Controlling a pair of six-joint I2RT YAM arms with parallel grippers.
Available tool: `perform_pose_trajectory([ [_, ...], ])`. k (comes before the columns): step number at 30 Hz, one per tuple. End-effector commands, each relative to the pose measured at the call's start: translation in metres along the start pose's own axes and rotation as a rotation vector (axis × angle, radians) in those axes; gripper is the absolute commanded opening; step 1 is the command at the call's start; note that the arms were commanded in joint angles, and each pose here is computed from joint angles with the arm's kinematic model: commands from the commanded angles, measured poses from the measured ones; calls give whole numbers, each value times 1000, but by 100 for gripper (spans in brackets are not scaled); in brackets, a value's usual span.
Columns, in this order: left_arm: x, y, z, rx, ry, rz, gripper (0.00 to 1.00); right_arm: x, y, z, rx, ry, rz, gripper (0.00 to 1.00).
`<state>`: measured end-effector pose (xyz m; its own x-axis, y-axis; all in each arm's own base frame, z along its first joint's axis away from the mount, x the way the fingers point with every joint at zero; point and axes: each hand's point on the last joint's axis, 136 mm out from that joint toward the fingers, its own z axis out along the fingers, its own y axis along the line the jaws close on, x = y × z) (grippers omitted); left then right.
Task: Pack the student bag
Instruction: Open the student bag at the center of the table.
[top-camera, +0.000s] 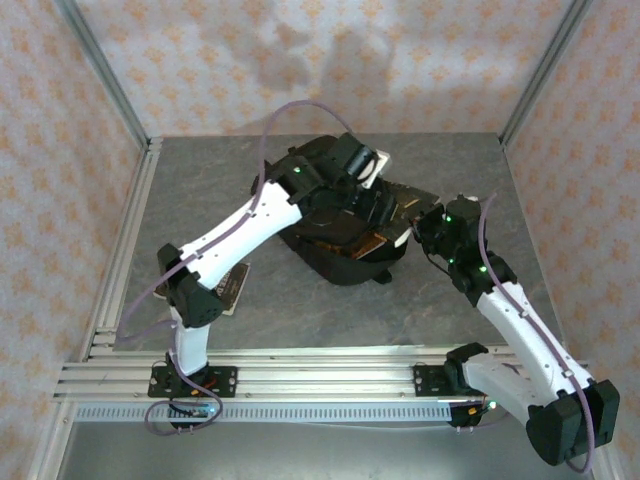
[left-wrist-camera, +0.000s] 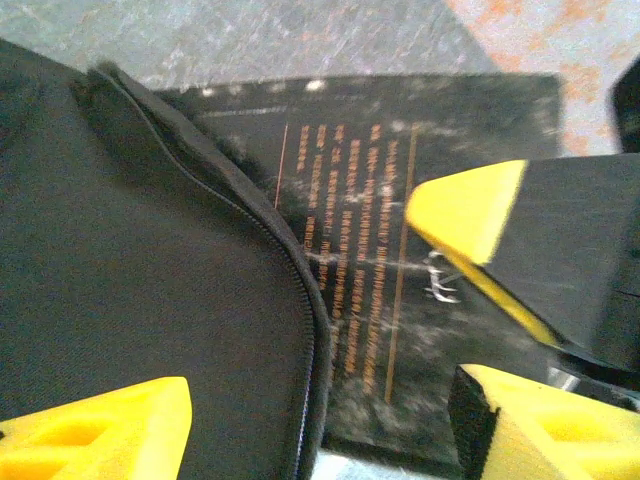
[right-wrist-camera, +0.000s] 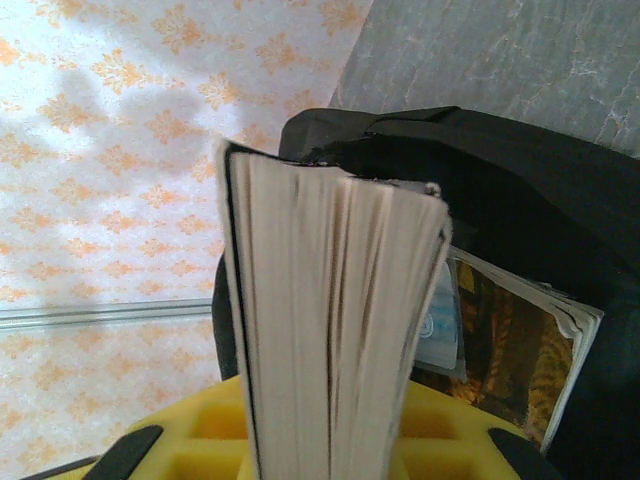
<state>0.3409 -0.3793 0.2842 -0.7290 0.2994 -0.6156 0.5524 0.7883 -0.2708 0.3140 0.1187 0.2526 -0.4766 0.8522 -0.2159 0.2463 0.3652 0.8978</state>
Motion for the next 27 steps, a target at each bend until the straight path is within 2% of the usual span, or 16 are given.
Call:
perform_pose_trajectory([
  [1,7,10,17,-101,35,33,72,-7,58,-20,-219,-18,-13,0],
  [4,9,14,30,-179,47,70,72,-7,60,-23,-226,-17,-15,0],
  [7,9,21,38,-237,52,81,65,-6,60,-24,-229,-17,-14,0],
  [9,8,27,40,-269,43,82,49,-6,60,-25,-230,-17,-16,0],
  [11,6,29,40,-280,36,88,26,-7,59,-26,-228,-21,-22,0],
  [12,6,28,39,-277,34,92,17,-7,58,-26,-225,-22,-23,0],
  [15,2,29,35,-283,23,109,0,-7,56,-26,-219,-26,-25,0],
  [19,-8,32,15,-312,-10,136,0,-7,52,-25,-199,-32,-44,0],
  [27,-40,53,-50,-364,-123,144,0,-1,26,-18,-135,-13,-39,0],
])
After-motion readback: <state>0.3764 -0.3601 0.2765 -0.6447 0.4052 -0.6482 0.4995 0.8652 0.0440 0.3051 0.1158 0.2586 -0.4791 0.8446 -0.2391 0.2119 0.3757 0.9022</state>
